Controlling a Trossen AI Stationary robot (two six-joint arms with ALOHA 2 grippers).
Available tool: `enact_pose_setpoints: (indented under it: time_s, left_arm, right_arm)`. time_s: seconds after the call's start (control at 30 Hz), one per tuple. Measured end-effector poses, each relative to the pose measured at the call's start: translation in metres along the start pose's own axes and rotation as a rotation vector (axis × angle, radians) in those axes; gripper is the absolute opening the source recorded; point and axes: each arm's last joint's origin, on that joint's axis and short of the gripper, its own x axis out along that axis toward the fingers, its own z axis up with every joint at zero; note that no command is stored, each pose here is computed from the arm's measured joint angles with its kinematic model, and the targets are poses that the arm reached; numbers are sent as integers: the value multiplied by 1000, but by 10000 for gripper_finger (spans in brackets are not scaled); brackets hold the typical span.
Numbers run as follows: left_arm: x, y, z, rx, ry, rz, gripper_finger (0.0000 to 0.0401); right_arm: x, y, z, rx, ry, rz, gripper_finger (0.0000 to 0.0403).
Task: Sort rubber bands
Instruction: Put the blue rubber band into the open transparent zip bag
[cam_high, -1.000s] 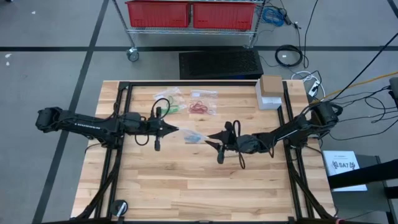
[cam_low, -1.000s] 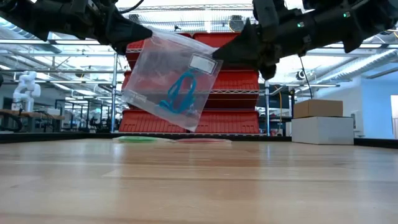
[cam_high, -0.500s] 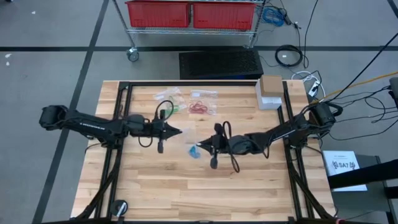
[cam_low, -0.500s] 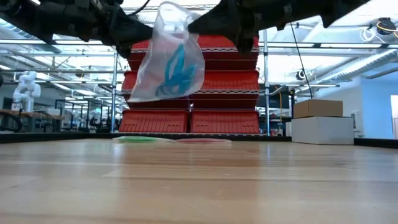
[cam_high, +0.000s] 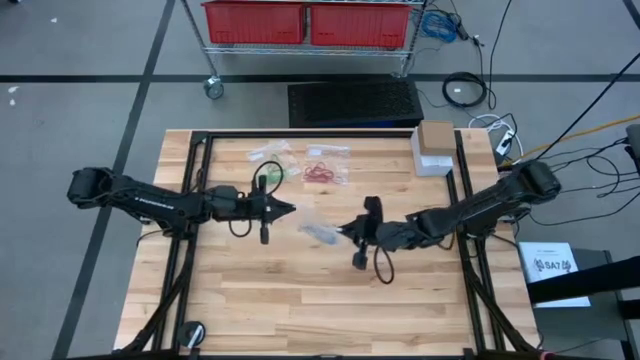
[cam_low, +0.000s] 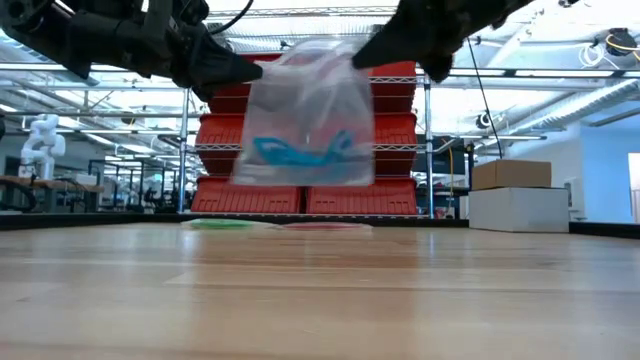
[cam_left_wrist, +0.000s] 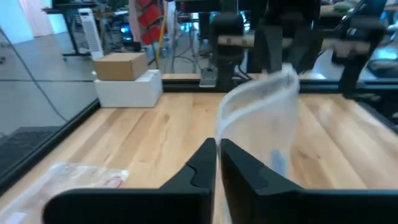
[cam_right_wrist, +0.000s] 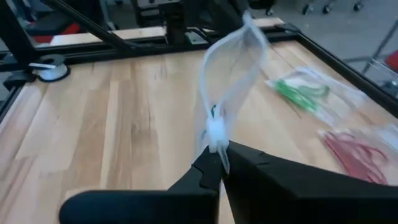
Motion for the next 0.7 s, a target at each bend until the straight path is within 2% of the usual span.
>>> enact_pose_setpoints:
  time_s: [0.27,0.53,0.7]
  left_arm:
    - [0,3,0,23,4,85,96]
    - [-1,6,-2,24,22,210,148]
    - [-1,7,-2,25,29,246,150]
  right_arm:
    - [-42,-19,14,29,64,-56,0]
    - [-71,-39,32,11,281,-311,0]
    - [-65,-39,51,-18,415,-411,0]
